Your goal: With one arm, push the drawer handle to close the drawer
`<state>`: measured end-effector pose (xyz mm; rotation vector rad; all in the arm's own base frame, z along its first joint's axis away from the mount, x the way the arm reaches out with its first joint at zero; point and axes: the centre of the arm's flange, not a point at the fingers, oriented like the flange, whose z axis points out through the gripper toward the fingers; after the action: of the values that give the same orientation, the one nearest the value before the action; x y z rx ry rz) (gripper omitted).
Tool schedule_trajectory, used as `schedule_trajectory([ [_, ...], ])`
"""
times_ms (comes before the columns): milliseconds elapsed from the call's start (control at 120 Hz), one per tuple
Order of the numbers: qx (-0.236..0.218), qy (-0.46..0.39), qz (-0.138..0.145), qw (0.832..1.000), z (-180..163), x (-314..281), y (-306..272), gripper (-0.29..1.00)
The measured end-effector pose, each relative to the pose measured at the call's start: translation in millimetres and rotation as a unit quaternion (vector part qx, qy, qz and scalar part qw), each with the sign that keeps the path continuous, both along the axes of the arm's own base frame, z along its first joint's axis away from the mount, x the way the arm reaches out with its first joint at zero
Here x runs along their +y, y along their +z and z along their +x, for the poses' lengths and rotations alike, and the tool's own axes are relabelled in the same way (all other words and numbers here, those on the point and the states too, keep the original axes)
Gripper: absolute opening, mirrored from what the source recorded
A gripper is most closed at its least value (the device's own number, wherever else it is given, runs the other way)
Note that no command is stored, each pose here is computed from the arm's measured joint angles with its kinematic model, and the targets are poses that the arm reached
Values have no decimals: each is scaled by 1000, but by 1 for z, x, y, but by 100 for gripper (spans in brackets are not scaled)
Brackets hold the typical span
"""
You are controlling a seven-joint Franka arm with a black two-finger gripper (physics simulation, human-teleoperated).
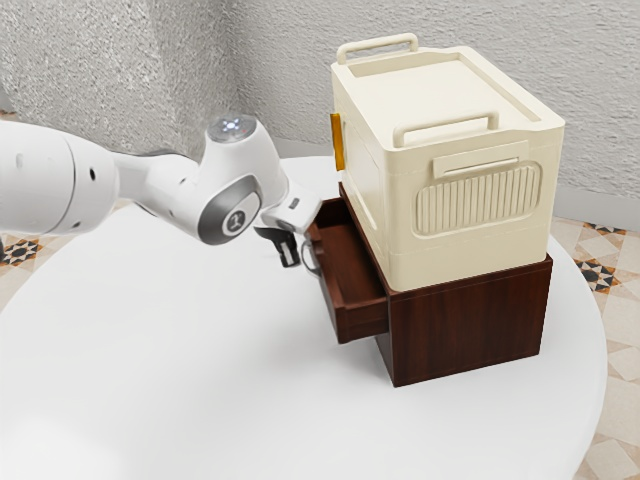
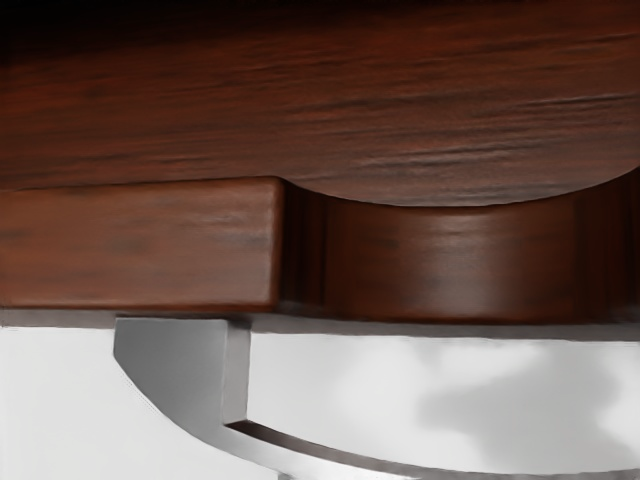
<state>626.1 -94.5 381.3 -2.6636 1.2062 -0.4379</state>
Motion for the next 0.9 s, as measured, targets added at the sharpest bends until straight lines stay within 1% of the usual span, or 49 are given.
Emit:
schedule_trajectory([
  [433,-44,-28,-17,998,9,-32,-3,-8],
  [667,-66,-36,-21,997,17,-43,-1,-8],
  [900,-78,-44,-27,996,21,-54,-4,-8],
])
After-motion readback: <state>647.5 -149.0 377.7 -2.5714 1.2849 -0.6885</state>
